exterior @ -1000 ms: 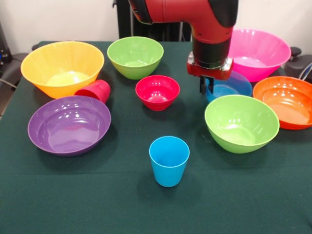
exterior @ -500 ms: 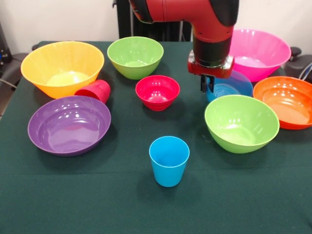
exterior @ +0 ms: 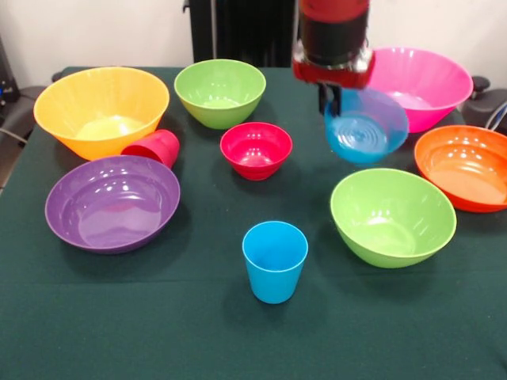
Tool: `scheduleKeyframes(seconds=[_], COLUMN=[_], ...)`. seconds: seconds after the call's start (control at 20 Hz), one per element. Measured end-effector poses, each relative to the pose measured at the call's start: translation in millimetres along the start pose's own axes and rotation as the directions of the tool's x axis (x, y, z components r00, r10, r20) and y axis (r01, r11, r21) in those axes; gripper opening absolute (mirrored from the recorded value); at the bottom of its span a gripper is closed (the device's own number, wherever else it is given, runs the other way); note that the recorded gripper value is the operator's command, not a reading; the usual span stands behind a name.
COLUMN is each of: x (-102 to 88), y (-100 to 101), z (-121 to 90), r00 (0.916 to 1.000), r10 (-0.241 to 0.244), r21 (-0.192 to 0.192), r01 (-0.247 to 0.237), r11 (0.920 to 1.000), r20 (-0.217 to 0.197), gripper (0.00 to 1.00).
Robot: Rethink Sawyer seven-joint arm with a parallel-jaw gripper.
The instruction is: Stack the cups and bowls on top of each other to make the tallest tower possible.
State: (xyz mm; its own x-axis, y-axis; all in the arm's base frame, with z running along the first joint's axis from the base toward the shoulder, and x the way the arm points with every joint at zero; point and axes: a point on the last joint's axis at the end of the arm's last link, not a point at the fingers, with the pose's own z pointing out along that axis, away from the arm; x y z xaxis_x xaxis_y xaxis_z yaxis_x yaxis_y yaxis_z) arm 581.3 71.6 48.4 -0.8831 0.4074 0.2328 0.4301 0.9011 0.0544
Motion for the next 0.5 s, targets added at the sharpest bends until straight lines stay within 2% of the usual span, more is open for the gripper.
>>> scheduleKeyframes(seconds=[0.05,0.3,0.5], x=[-1.5,-5.9,-6.5], y=[-7,-27,-37], z=[-18,-58,-74], r00=[0.9998,0.9983,0.9964], r10=[0.011,0.039,0.054], r21=[0.003,0.019,0.03], r01=[-0.011,-0.038,-0.053], r11=[0.9999,0.9991,0.9982], r20=[-0.014,-0.043,-0.065], gripper=[0.0,0.0,0.0])
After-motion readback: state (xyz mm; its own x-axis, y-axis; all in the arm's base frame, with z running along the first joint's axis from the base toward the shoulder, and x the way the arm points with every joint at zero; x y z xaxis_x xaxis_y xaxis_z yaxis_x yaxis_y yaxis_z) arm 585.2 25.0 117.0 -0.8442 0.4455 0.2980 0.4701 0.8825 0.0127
